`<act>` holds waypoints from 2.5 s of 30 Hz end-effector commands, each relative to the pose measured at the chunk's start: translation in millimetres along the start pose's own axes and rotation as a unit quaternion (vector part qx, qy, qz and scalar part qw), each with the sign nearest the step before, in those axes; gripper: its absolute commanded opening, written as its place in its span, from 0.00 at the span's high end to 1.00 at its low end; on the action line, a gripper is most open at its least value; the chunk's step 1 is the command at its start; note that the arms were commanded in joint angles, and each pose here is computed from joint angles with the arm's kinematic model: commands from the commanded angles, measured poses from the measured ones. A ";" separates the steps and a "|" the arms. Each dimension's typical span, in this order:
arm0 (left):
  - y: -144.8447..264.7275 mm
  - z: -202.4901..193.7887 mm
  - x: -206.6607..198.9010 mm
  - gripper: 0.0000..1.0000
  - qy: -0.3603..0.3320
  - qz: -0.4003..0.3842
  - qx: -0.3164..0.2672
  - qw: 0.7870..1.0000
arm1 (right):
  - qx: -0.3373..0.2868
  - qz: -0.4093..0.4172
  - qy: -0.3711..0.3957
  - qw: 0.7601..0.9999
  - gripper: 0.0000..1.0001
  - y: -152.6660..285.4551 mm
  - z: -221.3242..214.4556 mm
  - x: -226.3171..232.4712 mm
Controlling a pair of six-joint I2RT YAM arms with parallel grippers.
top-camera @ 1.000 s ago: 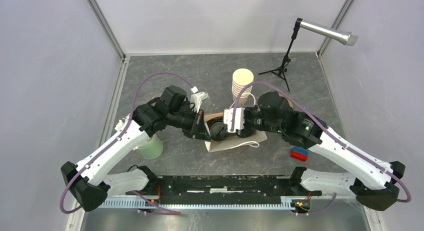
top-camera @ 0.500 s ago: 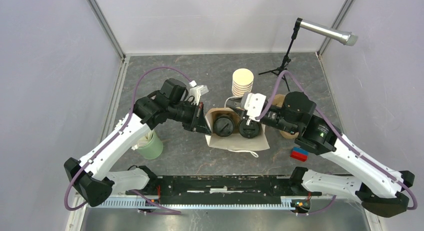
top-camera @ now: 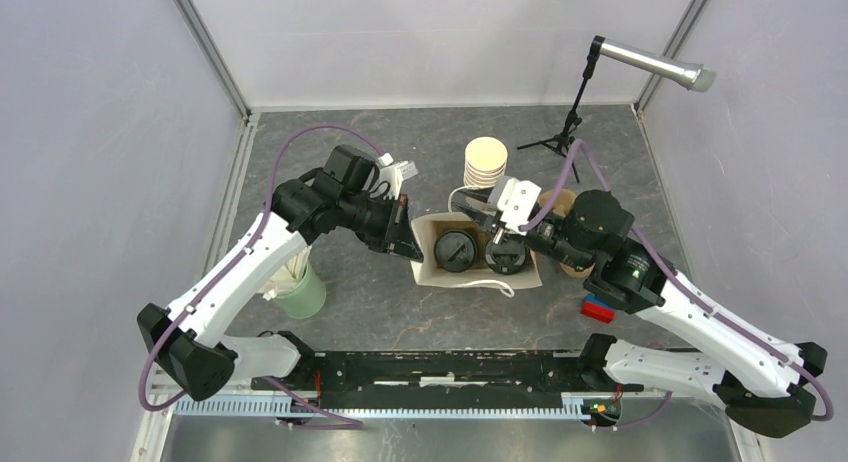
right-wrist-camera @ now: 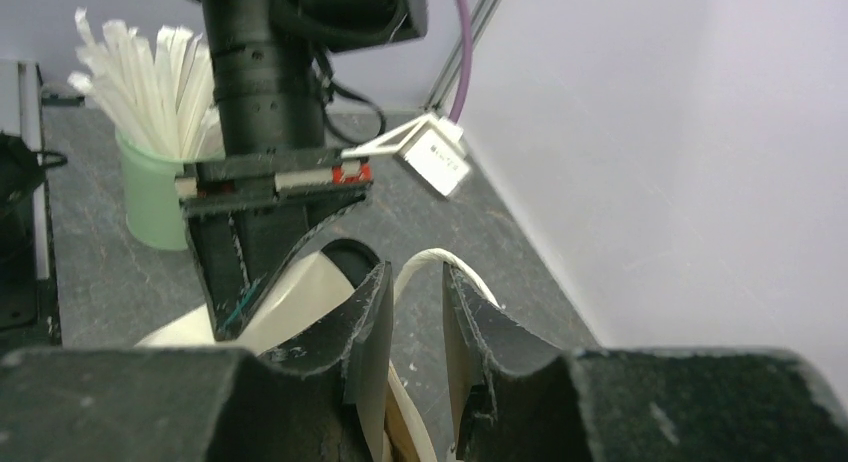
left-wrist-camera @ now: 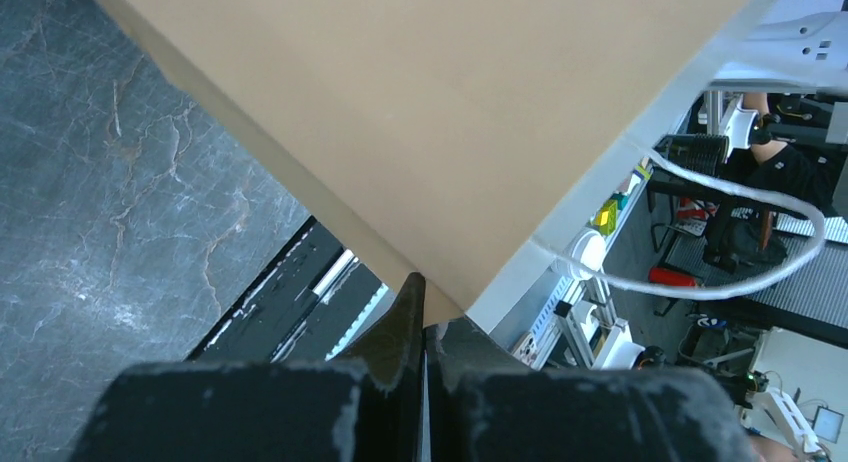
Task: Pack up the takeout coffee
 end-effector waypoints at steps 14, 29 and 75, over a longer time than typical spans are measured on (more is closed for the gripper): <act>9.9 8.8 -8.3 0.98 0.036 -0.011 0.010 0.999 | 0.052 0.026 -0.011 0.998 0.69 -3.2 -36.8 12.9; 12.3 10.7 -5.7 0.98 0.055 -0.011 0.011 0.998 | 0.114 0.006 -0.033 0.993 0.61 -1.9 -51.5 10.7; 13.2 27.3 -4.3 0.74 0.066 0.021 0.009 0.998 | -0.020 -0.053 -0.028 0.998 0.39 12.5 29.3 -15.8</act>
Point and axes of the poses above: each gripper's point midway between its finger pads, its own y axis back along the fingers, its own x axis along the line the jaws close on, z = x × y, the point moved 8 cm from there along y, back along the fingers, and after that the axes turned 7 degrees about -y, right-handed, at the moved point
